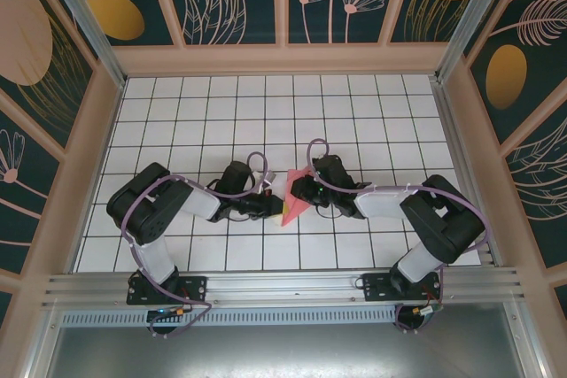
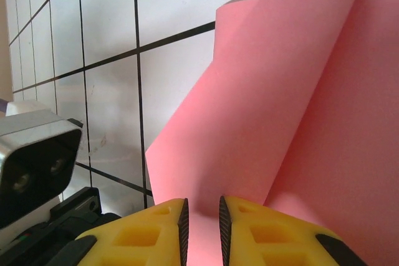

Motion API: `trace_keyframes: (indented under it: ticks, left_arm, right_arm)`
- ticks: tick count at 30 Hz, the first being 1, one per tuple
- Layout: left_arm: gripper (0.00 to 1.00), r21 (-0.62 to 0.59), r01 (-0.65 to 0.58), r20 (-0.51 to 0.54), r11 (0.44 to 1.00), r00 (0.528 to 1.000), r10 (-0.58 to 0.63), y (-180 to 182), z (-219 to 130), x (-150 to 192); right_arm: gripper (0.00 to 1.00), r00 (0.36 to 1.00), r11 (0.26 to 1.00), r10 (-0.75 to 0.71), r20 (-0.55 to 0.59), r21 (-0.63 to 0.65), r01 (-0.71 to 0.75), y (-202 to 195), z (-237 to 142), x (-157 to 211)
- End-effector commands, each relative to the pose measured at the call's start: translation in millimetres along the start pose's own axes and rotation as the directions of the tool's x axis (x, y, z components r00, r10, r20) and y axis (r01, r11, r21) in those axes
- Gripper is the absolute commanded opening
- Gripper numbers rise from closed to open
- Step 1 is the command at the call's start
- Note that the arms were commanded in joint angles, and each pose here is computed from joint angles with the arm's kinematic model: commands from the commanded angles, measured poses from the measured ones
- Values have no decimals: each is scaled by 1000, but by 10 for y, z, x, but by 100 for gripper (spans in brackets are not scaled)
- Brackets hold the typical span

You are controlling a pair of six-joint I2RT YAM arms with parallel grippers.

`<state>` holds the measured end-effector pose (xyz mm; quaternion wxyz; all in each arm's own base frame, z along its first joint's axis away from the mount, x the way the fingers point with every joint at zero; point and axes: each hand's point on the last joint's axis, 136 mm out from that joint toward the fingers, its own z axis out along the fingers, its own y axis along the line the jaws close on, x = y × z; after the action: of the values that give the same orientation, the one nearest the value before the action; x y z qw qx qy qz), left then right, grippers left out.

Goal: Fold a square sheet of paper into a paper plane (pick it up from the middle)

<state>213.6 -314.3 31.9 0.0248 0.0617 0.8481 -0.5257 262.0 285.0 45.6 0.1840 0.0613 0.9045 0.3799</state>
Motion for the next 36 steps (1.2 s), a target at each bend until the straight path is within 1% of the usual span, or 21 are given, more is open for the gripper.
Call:
trace_keyframes:
  ticks: [1, 12, 20, 25, 30, 33, 36]
  left_arm:
    - [0, 34, 6, -12, 999, 1000, -6, -33, 16, -6]
    - [0, -18, 42, -46, 999, 998, -43, 124, 76, 25]
    - [0, -36, 38, -64, 999, 997, -41, 152, 95, 27]
    - [0, -43, 37, -56, 998, 998, -40, 151, 87, 17]
    - [11, -63, 40, -30, 997, 999, -42, 176, 42, 25]
    - [12, -112, 33, -17, 993, 999, -35, 246, 7, 33]
    - [9, -141, 43, -9, 989, 999, -44, 304, -17, 57]
  right_arm:
    - [24, 1000, 1000, -10, -3, 0, 10, 24, 34, -38]
    - [24, 1000, 998, -1, -2, 60, 1, -105, 125, -55]
    - [24, 1000, 995, 13, -1, 100, -13, -204, 149, -44]
    - [25, 1000, 995, 14, -14, 99, -12, -225, 177, -15]
    - [24, 1000, 995, 14, -24, 101, -12, -230, 205, -6]
    - [25, 999, 993, 21, -30, 118, -17, -273, 221, 9]
    - [24, 999, 990, 31, -34, 142, -26, -326, 233, 25]
